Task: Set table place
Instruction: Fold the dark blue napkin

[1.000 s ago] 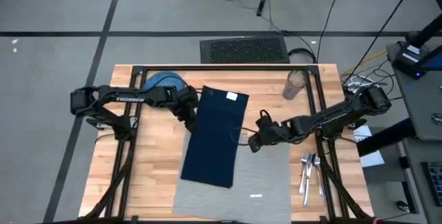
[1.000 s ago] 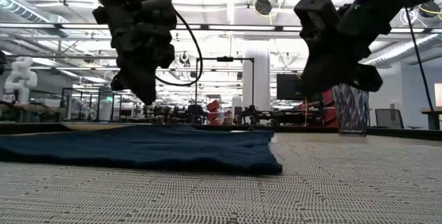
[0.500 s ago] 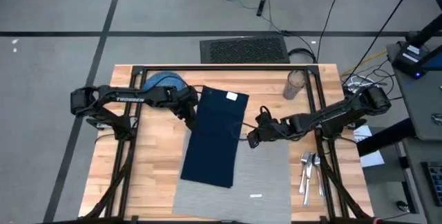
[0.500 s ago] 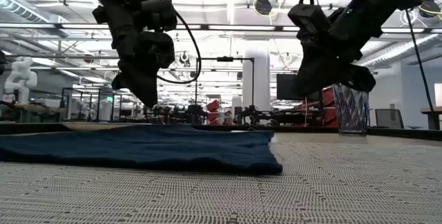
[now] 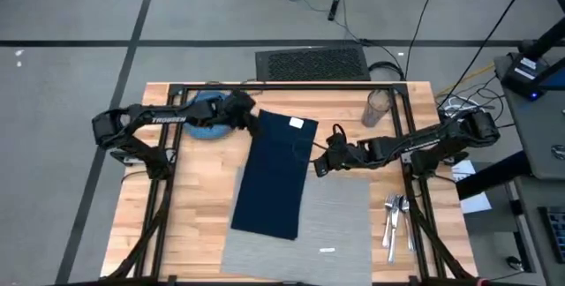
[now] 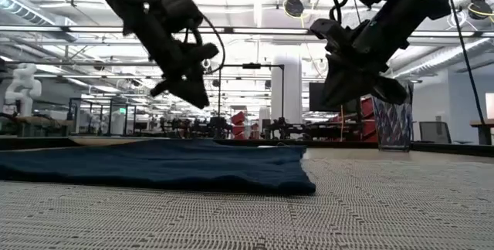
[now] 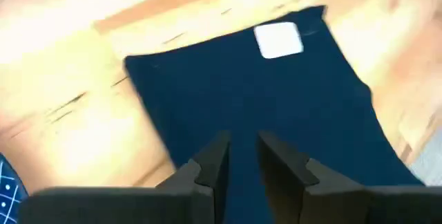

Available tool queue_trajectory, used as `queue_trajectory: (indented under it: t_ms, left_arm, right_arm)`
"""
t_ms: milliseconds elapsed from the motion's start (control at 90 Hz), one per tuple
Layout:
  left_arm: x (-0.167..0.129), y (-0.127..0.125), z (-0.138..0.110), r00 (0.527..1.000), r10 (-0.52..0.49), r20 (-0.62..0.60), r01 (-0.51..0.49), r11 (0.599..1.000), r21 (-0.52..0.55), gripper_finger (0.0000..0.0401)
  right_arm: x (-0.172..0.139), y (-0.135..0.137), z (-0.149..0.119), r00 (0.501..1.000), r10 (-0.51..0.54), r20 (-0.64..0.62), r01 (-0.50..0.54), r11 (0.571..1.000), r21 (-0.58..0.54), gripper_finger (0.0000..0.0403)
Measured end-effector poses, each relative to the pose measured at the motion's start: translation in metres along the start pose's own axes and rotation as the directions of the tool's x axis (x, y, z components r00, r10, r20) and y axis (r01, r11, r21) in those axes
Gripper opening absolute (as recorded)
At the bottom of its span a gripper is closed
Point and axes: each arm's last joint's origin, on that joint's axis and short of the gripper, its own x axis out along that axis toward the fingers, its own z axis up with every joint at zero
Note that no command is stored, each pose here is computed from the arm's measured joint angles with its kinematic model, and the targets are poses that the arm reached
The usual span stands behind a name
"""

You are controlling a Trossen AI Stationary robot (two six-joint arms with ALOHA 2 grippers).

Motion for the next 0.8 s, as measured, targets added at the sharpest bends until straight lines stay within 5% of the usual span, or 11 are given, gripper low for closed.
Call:
queue_trajectory:
  t_ms: [167, 489, 611, 800]
  left_arm:
    - [0.021, 0.021, -0.005, 0.968, -0.100, -0.230, 0.083, 0.993, -0.085, 0.0060]
    - [0.025, 0.013, -0.013, 0.965, -0.066, -0.255, 0.058, 0.998, -0.039, 0.0060]
    - [0.020, 0.011, -0.025, 0.930, -0.055, -0.365, 0.039, 0.998, -0.050, 0.0060]
    - [-0.004, -0.013, -0.048, 0.897, 0.015, -0.442, 0.023, 0.996, 0.081, 0.0060]
  right_arm:
    - [0.001, -0.001, 0.002, 1.000, 0.002, -0.009, -0.002, 1.000, 0.004, 0.0045]
    - [0.001, -0.002, 0.003, 1.000, -0.005, -0.008, 0.005, 1.000, -0.011, 0.0045]
    - [0.001, -0.002, 0.003, 1.000, -0.004, -0.011, 0.004, 1.000, -0.012, 0.0045]
    - [0.000, 0.000, -0.001, 0.999, 0.012, -0.034, -0.013, 1.000, -0.017, 0.0045]
